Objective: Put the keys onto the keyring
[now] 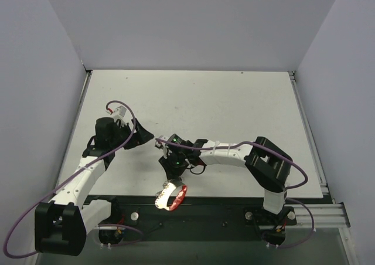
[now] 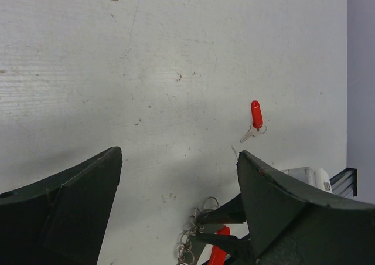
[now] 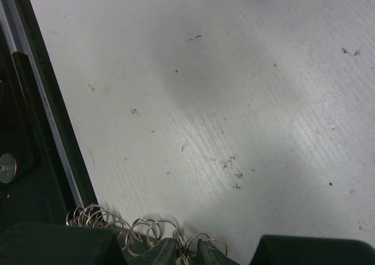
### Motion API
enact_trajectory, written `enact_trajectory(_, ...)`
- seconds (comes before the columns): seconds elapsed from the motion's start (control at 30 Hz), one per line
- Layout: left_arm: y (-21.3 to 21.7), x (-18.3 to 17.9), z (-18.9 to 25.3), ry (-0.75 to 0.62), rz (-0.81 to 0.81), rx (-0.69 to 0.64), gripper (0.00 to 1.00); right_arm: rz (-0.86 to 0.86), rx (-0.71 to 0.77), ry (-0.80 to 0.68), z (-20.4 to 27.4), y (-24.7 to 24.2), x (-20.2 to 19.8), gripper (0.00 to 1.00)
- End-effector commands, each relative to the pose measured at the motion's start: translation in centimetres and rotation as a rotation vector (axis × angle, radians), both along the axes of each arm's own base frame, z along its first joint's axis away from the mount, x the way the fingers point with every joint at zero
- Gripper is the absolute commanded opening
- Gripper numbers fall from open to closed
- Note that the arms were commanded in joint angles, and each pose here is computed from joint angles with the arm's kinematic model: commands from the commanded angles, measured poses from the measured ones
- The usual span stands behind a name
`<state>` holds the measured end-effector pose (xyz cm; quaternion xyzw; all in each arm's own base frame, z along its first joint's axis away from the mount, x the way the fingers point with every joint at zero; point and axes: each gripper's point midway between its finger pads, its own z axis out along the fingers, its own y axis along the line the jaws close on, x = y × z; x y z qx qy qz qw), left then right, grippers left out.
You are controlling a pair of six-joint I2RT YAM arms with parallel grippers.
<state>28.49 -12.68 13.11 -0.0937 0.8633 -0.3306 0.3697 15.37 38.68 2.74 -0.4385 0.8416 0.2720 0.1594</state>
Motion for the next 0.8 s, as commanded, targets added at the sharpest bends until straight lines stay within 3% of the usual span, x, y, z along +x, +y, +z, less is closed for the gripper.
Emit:
enact_trajectory(0.0,-0.1,0.7,1.8,-0.063,-0.018,-0.004,0.89,0.002,-0.004,0.000,0.8,0.4,-0.2,0.22)
enact_trajectory(0.3,-0.2,0.7,1.8,-0.069,-0.024,-0.007,0.89,0.009,-0.014,-0.045,3.0,0.1,-0.6,0.27)
enact_trajectory(0.43,-0.2,0.6,1.8,-0.069,-0.025,-0.008,0.89,-0.019,-0.003,-0.074,4.3,-0.2,-0.3,0.48)
enact_trajectory(0.53,-0.2,0.6,1.8,-0.069,-0.026,-0.009,0.89,-0.053,0.001,-0.082,5.2,-0.4,-0.1,0.52)
enact_trajectory(0.6,-0.2,0.6,1.8,-0.070,-0.026,-0.010,0.89,-0.068,-0.001,-0.077,5.3,-0.5,0.0,0.51)
enact_trajectory(0.67,-0.2,0.5,1.8,-0.071,-0.026,-0.012,0.89,-0.092,-0.011,-0.060,5.0,-0.6,-0.1,0.40)
enact_trajectory(0.77,-0.3,0.5,1.9,-0.078,-0.033,-0.017,0.89,-0.117,-0.021,-0.035,4.4,-0.6,-0.3,0.38)
